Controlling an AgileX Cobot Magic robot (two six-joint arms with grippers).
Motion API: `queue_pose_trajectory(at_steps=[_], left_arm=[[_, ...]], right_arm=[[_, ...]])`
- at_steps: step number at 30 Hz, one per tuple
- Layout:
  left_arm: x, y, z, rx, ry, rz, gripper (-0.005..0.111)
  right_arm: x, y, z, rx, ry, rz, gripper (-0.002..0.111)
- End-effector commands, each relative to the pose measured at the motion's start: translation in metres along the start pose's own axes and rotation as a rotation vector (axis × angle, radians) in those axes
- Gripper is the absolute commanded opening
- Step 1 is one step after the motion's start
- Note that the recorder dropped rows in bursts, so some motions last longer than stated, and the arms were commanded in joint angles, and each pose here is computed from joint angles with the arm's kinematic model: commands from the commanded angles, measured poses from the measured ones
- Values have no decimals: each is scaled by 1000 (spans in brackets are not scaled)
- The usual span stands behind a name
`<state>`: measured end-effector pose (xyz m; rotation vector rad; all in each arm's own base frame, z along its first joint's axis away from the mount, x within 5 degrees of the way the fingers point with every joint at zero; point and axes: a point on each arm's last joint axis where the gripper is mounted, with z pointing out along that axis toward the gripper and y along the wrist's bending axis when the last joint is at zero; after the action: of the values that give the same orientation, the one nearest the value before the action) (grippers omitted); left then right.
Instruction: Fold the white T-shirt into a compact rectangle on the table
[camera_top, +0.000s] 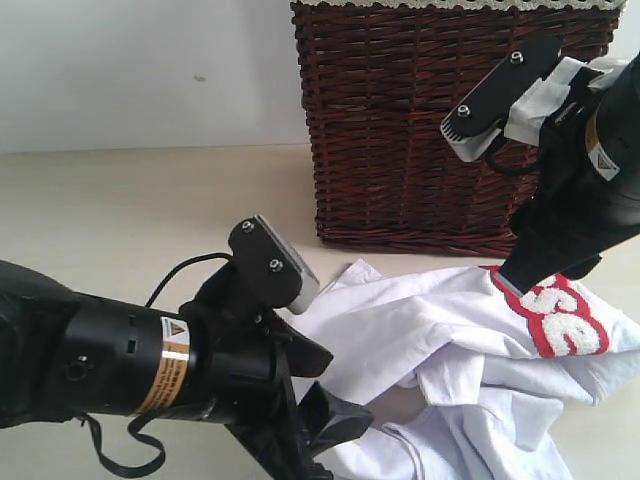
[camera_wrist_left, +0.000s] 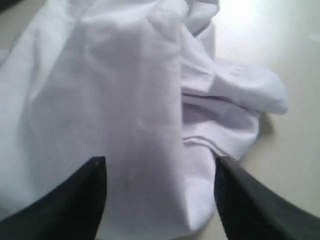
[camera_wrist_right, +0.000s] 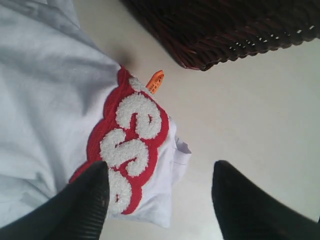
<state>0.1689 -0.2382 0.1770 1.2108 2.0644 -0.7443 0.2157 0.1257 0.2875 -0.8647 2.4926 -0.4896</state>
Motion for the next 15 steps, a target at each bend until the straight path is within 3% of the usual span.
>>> queue_pose_trajectory(at_steps=[1, 2, 4, 5, 7, 11, 15], left_arm=[[8, 14, 17, -98, 77, -37, 60], [11, 17, 18, -123, 94, -39, 57], [15, 23, 19, -186, 124, -39, 42], [16, 25, 18, -215, 135, -38, 32], [16, 31, 15, -281, 152, -29, 1], [4, 46, 0, -478, 153, -16, 0], [-27, 56, -35, -694, 105, 18, 0]], right_arm=[[-1, 0, -3, -11, -14, 17, 58], [-1, 0, -3, -14, -13, 19, 58], [-1, 1, -3, -17, -13, 20, 58], [-1, 1, -3, -17, -13, 20, 58], [-1, 1, -3, -17, -13, 20, 58], [-1, 1, -3, -17, -13, 20, 58], [-1, 1, -3, -20, -14, 22, 58]])
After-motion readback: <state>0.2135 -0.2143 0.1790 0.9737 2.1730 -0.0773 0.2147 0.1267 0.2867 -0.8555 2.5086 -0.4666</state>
